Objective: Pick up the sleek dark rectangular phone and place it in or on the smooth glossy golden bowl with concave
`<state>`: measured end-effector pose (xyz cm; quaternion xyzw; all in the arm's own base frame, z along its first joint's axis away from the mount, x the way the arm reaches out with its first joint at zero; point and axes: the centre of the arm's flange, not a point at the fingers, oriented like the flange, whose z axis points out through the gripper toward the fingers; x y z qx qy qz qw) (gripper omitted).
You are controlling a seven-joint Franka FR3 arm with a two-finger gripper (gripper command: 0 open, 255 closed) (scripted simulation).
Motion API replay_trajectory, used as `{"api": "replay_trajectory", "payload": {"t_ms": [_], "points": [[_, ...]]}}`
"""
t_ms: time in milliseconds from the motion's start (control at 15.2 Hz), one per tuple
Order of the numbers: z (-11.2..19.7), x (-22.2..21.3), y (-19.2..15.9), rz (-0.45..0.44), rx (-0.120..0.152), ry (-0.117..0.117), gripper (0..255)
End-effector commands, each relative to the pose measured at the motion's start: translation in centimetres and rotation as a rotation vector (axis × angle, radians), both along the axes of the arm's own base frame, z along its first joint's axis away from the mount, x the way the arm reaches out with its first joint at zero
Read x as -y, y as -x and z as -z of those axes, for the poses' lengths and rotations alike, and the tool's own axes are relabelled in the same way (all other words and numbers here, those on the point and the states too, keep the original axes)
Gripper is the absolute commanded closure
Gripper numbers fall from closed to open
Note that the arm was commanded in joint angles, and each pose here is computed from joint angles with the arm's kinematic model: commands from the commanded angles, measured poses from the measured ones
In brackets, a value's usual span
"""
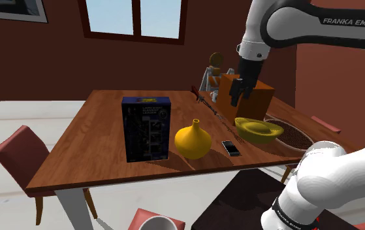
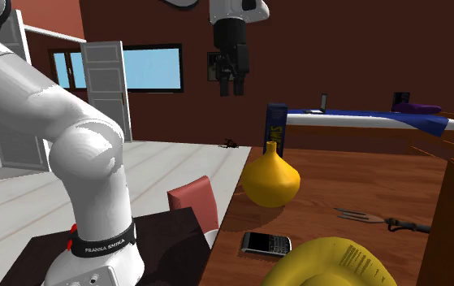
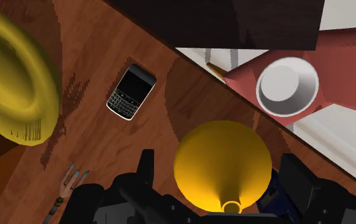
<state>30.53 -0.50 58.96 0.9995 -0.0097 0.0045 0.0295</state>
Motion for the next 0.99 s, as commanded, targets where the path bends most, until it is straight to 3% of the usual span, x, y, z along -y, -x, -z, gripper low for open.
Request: {"api": "replay_trajectory", "payload": {"t_ms": [0,924], "points": [[0.0,0.0,0.0,0.000,0.000,0.000,0],[16.7,7.5,-2.1,0.245,0.010,0.002,0]]}}
